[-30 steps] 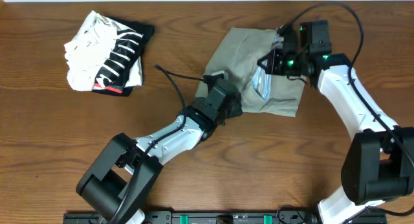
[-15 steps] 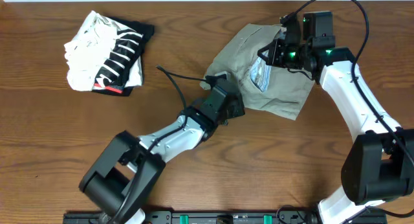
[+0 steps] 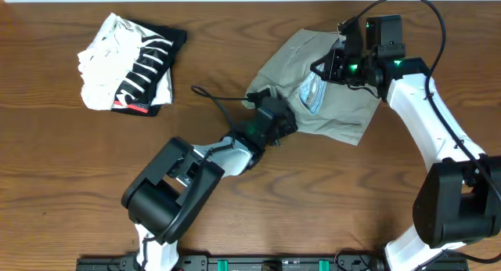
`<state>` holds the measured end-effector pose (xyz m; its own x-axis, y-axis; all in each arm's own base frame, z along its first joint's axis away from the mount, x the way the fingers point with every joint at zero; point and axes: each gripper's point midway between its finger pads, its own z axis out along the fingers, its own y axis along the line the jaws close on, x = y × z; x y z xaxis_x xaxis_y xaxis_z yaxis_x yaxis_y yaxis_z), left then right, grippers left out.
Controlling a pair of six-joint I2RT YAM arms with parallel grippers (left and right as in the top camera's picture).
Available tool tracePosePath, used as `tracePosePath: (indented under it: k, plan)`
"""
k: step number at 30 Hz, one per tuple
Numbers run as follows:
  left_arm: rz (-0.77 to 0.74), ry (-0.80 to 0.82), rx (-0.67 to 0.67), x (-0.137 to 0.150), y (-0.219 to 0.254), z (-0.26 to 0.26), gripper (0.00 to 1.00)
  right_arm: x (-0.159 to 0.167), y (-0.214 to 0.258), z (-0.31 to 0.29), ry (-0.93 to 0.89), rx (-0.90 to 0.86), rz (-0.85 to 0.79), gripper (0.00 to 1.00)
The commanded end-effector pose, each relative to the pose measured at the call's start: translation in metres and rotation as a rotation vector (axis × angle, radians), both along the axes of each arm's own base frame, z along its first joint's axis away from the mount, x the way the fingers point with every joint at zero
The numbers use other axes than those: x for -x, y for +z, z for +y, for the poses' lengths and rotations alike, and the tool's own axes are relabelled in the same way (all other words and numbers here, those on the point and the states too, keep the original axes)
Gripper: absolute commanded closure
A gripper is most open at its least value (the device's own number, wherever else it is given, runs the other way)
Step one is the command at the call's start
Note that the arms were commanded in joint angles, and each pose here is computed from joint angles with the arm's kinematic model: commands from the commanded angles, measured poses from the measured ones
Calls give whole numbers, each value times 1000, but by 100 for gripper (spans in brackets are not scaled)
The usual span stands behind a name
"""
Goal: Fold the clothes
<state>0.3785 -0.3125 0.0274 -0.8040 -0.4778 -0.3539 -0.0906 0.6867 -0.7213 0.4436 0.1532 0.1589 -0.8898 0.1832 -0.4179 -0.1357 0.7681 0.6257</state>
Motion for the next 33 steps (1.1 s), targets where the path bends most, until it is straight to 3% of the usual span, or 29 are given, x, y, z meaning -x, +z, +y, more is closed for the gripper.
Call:
tracePosePath:
  k: [1,21,33]
  plan:
    - [26,46,-5,-9,-7,19,94,3,17,8,42,-16,-36,99]
    - [144,183,-152,-15,-60,75,94,16,2,-30,53,59,13,99]
    - [124,186,-129,-22,-57,76,94,56,-33,-71,2,212,233,99]
